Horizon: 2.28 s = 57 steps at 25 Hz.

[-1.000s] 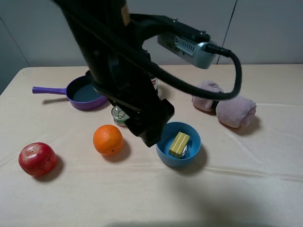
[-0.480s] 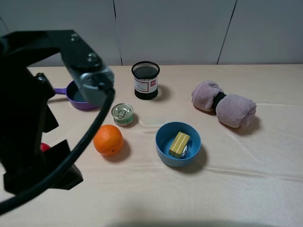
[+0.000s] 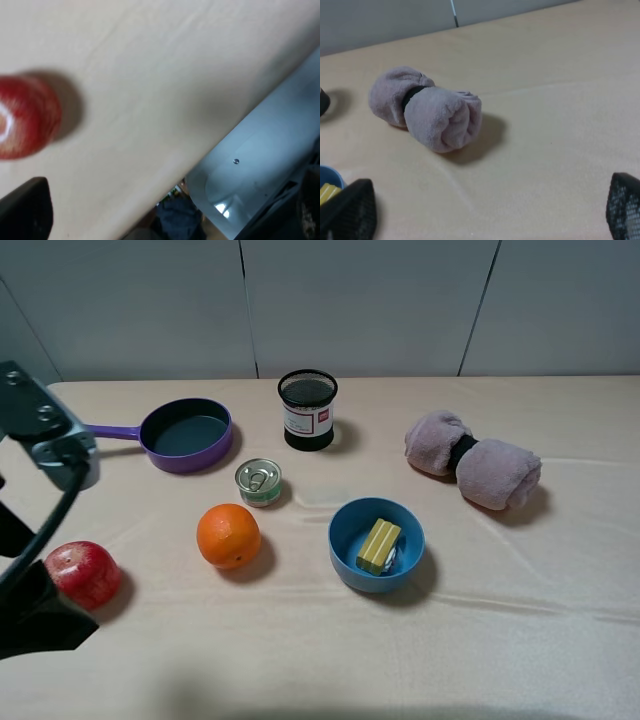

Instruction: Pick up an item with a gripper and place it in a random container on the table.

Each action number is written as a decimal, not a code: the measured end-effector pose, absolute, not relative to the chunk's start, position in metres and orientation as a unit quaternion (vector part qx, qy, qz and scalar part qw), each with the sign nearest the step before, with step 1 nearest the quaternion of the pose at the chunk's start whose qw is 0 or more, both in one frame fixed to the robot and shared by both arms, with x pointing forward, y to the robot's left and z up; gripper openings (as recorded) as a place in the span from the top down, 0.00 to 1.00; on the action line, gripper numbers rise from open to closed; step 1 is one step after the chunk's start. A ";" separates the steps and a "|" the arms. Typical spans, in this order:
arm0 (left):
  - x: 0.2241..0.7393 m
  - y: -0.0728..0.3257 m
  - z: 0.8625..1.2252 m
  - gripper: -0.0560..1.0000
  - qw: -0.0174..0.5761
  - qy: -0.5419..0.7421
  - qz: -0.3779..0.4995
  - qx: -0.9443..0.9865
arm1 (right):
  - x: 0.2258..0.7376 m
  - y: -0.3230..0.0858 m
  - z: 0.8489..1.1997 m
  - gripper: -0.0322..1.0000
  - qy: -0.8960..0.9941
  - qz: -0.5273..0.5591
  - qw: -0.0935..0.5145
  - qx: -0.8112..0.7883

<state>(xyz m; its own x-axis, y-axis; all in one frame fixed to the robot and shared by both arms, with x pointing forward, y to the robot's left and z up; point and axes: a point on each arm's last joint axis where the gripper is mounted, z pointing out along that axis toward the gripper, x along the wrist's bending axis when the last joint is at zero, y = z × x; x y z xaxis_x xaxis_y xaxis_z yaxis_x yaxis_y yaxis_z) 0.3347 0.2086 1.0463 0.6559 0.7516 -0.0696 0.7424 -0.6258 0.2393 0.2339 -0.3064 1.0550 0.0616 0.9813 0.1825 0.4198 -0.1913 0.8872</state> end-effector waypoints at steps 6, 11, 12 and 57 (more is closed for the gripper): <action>0.311 0.243 1.035 0.01 0.159 0.461 0.044 0.872 | 0.234 -0.306 1.055 0.30 0.541 0.420 0.334 0.647; 0.295 0.263 1.029 0.01 0.195 0.497 0.073 0.842 | 0.234 -0.306 1.055 0.30 0.541 0.420 0.334 0.647; 0.292 0.266 1.029 0.01 0.202 0.506 0.080 0.835 | 0.234 -0.306 1.055 0.30 0.541 0.420 0.334 0.647; 0.227 0.292 1.041 0.01 0.356 0.586 0.301 0.663 | 0.234 -0.306 1.055 0.30 0.541 0.421 0.333 0.647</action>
